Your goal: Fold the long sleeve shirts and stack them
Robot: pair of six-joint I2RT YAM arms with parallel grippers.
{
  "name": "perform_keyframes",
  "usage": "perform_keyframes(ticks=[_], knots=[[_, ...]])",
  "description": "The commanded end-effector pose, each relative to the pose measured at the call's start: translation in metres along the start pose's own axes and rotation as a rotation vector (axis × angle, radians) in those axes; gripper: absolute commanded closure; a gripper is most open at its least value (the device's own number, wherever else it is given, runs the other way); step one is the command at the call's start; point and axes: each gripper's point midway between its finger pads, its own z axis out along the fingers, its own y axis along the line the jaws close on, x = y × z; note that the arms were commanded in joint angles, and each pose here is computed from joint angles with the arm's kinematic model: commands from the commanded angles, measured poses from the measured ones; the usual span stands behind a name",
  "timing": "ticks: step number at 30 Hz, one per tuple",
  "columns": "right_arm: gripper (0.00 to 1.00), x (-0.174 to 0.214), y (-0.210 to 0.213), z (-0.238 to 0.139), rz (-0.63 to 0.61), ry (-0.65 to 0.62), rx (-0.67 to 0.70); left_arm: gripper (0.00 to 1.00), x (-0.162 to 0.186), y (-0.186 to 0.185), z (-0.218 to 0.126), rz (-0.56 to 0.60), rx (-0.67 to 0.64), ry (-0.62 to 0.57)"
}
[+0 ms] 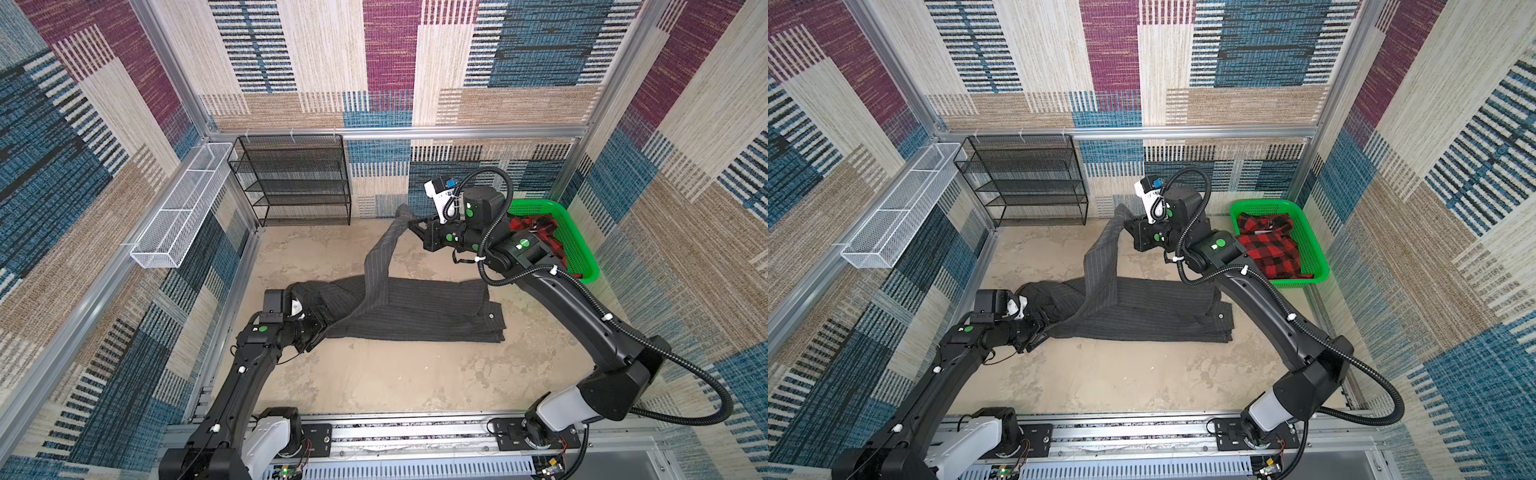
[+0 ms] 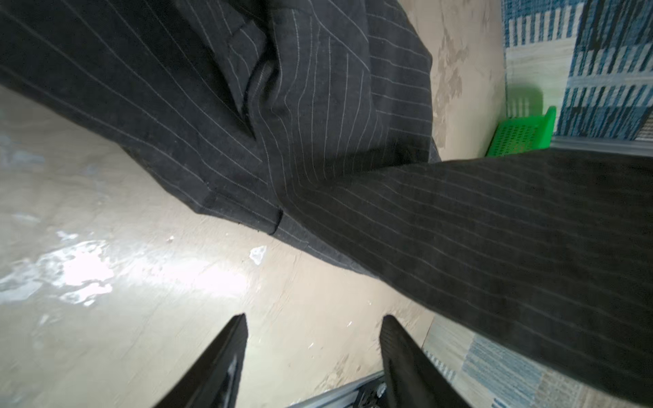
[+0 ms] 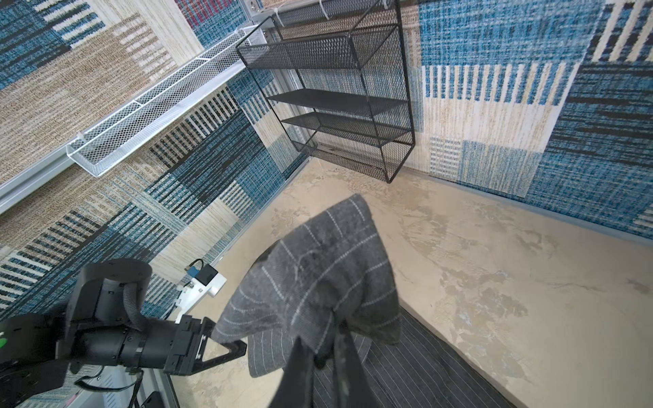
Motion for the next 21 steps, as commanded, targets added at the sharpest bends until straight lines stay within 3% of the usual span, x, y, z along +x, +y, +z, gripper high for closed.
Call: perform_keyframes(ticks=[1,15,21], knots=[[1.00,-0.008,0.001,-0.004,-0.012,-0.021,0.011,0.36,-0.017,-0.019,0.011,-0.077,0.116,-0.044],[1.00,-0.010,0.005,-0.008,-0.017,-0.027,-0.002,0.38,-0.046,-0.026,0.041,-0.184,0.201,-0.094],[1.00,-0.013,0.005,-0.009,-0.016,-0.037,0.000,0.64,-0.046,-0.029,0.048,-0.188,0.222,-0.079]])
